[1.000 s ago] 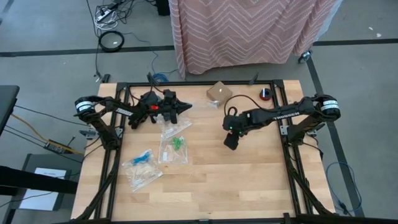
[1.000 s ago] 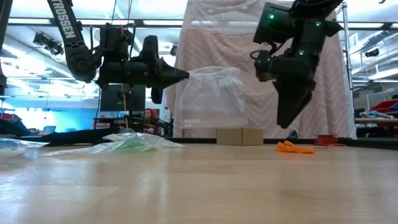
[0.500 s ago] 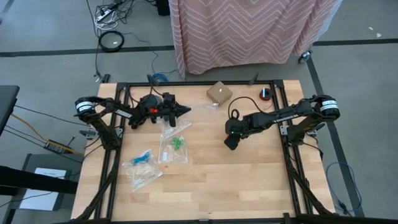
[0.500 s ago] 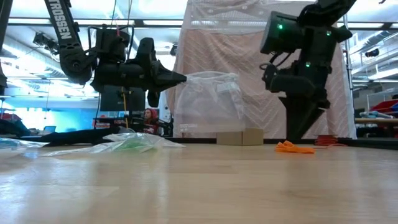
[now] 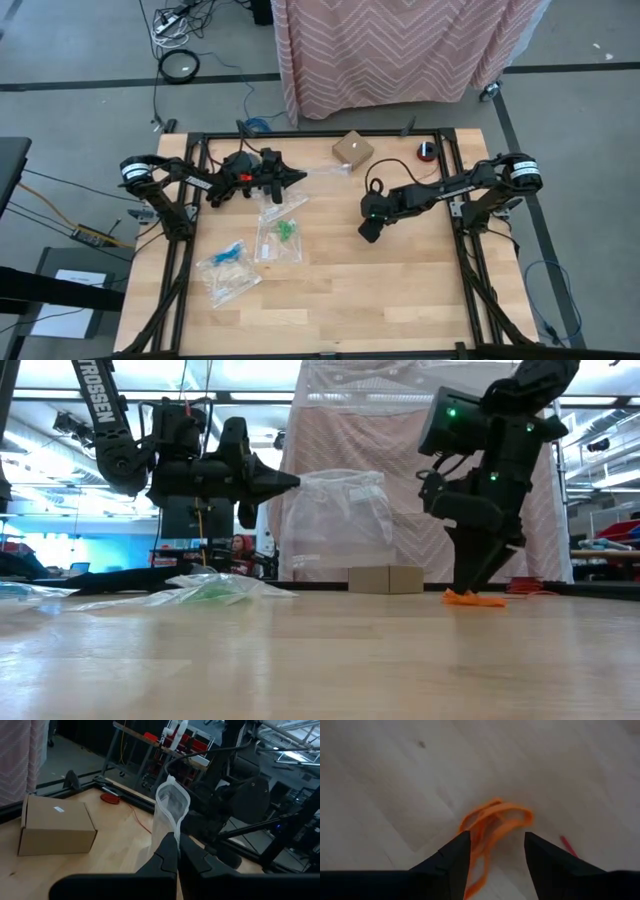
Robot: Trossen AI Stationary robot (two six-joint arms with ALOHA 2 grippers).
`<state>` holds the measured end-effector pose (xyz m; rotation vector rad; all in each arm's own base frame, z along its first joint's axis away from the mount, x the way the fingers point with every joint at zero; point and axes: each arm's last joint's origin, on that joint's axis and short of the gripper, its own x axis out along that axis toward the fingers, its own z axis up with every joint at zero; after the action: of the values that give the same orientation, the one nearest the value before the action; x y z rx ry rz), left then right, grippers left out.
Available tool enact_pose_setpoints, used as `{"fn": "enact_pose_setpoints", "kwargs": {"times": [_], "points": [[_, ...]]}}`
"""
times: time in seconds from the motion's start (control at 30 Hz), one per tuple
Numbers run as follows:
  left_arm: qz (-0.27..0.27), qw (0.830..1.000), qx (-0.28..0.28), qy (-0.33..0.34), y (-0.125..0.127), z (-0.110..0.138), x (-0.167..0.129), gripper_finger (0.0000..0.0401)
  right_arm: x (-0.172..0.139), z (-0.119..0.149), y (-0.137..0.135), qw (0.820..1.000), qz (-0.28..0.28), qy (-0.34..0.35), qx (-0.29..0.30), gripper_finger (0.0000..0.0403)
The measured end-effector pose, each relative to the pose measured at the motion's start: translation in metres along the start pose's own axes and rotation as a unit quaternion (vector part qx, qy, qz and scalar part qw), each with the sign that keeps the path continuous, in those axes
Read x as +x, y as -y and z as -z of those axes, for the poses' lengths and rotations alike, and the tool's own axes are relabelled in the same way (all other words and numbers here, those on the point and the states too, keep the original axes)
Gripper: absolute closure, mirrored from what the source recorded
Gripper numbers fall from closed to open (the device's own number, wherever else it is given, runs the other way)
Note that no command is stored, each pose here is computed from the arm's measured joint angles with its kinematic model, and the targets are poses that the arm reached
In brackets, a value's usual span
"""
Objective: Sort rubber bands
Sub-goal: Put the orange rubber band into the transparent zip bag
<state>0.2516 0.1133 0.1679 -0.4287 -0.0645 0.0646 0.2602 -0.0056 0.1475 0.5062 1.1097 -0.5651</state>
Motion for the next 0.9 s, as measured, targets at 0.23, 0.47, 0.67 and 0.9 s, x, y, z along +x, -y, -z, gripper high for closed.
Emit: {"fn": "enact_pose_setpoints", "kwargs": {"times": [0.23, 0.47, 0.67, 0.9], "points": [[-0.001, 1.0, 0.001, 0.003, 0.0, -0.001, 0.0, 0.0396, -0.001, 0.002, -0.003, 1.0, 0.006, 0.011, -0.015, 0.0342], [-0.002, 1.0, 0.002, 0.005, 0.0, -0.001, 0.0, 0.0396, -0.003, 0.002, -0.007, 0.999, 0.024, 0.034, -0.033, 0.0401], [-0.002, 1.0, 0.001, 0.004, 0.0, -0.001, 0.0, 0.0396, -0.022, -0.017, -0.026, 0.993, 0.023, 0.097, -0.057, 0.0403], [-0.003, 1.0, 0.001, 0.004, 0.0, -0.001, 0.0, 0.0396, -0.061, -0.043, -0.048, 0.983, 0.04, 0.149, -0.098, 0.0403]]}}
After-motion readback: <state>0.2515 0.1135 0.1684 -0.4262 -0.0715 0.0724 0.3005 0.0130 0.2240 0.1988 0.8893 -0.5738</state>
